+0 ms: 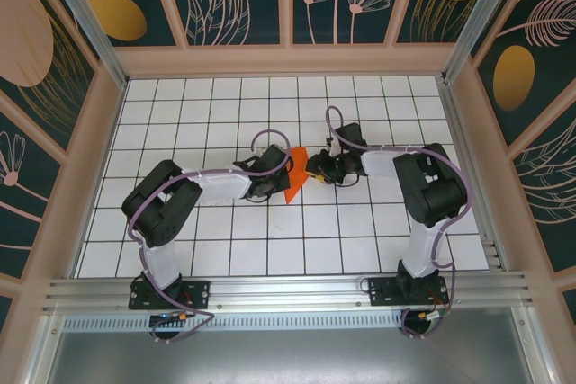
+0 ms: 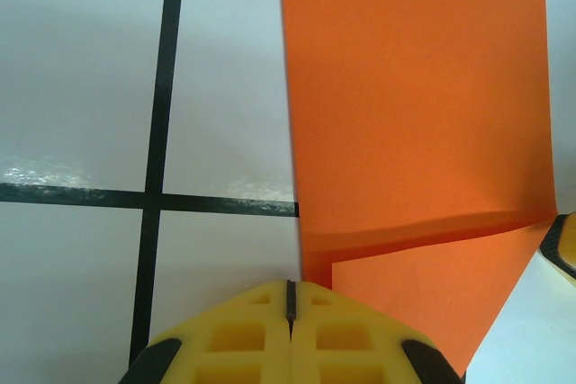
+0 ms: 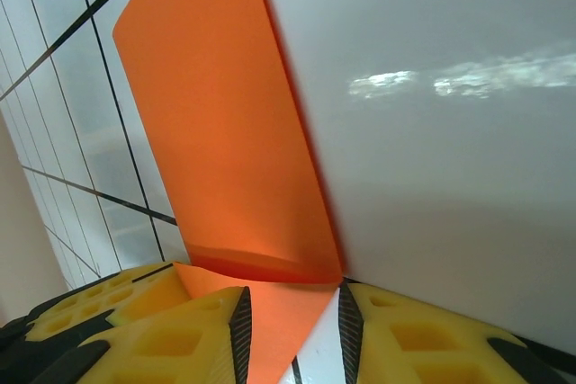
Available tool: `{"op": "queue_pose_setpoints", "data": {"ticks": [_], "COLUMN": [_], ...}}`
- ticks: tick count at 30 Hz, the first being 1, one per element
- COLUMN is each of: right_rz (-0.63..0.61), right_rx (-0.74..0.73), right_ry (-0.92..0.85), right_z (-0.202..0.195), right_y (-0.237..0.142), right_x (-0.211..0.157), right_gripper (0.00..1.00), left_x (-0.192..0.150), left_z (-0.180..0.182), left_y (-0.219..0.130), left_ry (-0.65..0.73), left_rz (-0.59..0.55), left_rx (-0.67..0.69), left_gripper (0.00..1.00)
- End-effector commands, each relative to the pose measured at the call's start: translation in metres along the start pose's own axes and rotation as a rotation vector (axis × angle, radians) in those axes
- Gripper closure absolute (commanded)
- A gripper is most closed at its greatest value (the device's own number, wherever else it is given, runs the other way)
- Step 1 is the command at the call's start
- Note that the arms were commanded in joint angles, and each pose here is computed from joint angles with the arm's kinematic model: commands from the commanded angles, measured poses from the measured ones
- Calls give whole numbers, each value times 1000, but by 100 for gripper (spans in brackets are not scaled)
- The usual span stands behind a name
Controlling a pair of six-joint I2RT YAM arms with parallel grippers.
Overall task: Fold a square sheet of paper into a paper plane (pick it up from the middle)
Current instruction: Fourth fold the wing at the center of the table.
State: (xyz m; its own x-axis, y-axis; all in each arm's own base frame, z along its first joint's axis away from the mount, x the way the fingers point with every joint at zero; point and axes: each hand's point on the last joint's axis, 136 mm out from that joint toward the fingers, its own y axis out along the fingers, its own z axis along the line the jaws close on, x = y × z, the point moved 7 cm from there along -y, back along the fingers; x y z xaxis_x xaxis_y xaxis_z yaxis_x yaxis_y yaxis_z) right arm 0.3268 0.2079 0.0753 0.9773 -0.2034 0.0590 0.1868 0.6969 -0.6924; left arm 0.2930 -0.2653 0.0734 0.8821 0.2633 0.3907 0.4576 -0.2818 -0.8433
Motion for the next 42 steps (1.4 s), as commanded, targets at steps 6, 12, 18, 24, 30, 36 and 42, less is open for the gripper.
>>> {"op": "queue_pose_setpoints", "data": {"ticks": [6, 12, 18, 24, 30, 36, 42], "right_rz": [3, -1, 33, 20, -61, -185, -288], "right_rx": [51, 103, 163, 168, 131, 101, 72], "right_ry": [-51, -85, -112, -122, -115, -82, -16], "right_z": [13, 20, 20, 20, 26, 43, 67], "right_y": [0, -7, -6, -3, -13, -47, -72], "right_x": [-1, -5, -12, -10, -1, -1, -9], "right_gripper": [67, 69, 72, 80, 94, 99, 100], "left_x": [-3, -3, 2, 12, 27, 30, 35], "left_z": [5, 6, 5, 8, -1, -7, -18], "left_y": [6, 5, -4, -24, -55, -84, -112], "left_ry": [-9, -10, -11, -19, -7, 48, 128], "left_rz": [24, 21, -2, -53, -133, -209, -305], "left_rx": [37, 42, 49, 62, -33, -181, -346], "left_gripper": [97, 97, 95, 89, 75, 56, 39]}}
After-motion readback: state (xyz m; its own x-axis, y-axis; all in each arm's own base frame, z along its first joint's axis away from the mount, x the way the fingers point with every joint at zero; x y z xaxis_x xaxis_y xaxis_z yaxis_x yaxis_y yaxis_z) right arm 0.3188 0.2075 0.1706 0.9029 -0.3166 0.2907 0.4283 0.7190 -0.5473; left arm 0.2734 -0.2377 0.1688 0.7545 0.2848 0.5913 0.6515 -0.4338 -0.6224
